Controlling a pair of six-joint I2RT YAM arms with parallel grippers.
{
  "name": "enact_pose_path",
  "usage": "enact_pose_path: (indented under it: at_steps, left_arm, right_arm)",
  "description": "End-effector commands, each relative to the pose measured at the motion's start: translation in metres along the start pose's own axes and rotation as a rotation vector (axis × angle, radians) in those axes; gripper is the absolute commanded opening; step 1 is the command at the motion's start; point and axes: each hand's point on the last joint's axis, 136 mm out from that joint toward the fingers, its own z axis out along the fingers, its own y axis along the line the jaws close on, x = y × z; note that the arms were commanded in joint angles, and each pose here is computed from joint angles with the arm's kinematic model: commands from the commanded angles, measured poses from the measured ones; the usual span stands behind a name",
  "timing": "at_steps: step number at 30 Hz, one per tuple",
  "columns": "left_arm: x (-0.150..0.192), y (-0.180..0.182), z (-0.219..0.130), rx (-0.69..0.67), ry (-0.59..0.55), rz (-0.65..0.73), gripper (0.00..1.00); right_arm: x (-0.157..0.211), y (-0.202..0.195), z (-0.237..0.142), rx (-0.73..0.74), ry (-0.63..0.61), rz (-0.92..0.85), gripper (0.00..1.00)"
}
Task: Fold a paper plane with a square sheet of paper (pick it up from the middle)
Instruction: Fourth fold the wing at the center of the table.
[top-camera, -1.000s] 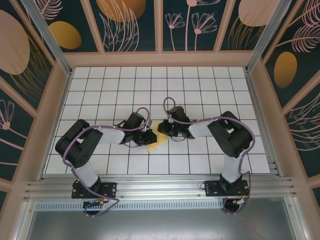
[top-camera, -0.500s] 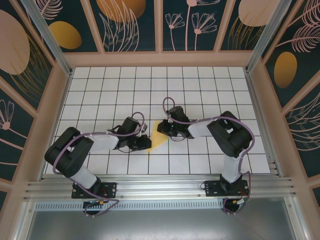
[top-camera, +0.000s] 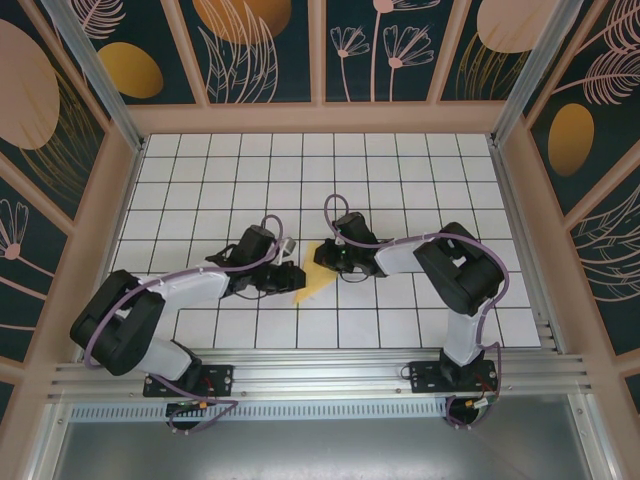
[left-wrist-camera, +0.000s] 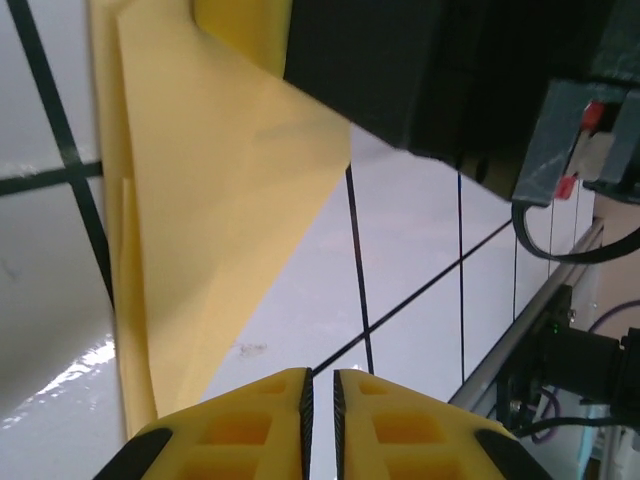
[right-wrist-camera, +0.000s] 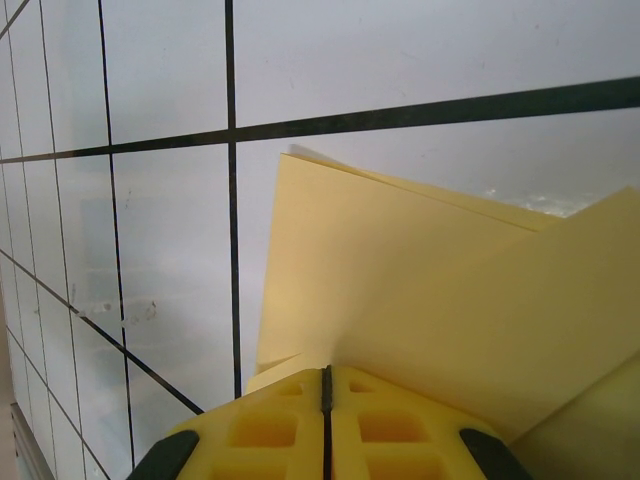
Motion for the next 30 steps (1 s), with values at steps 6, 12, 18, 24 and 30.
enact_pose_path:
  at_steps: [6,12,18,24,30]
  left_arm:
    - [0.018,0.026,0.02,-0.041,0.077,-0.056,0.16]
    - [0.034,0.066,0.023,-0.181,0.097,-0.083,0.13]
    - [0.049,0.083,0.019,-0.236,0.116,-0.092,0.13]
    - [0.053,0.08,0.011,-0.228,0.105,-0.09,0.12]
    - [0.033,0.058,-0.003,-0.189,-0.001,-0.049,0.13]
  right_arm:
    - [0.038,-0.067,0.009,0.231,0.09,0.053,0.1]
    - [0.039,-0.069,0.01,0.237,0.095,0.055,0.1]
    - [0.04,-0.07,0.01,0.241,0.097,0.053,0.1]
    - [0.04,-0.07,0.01,0.245,0.097,0.051,0.1]
    - [0.039,-0.065,0.012,0.234,0.099,0.042,0.1]
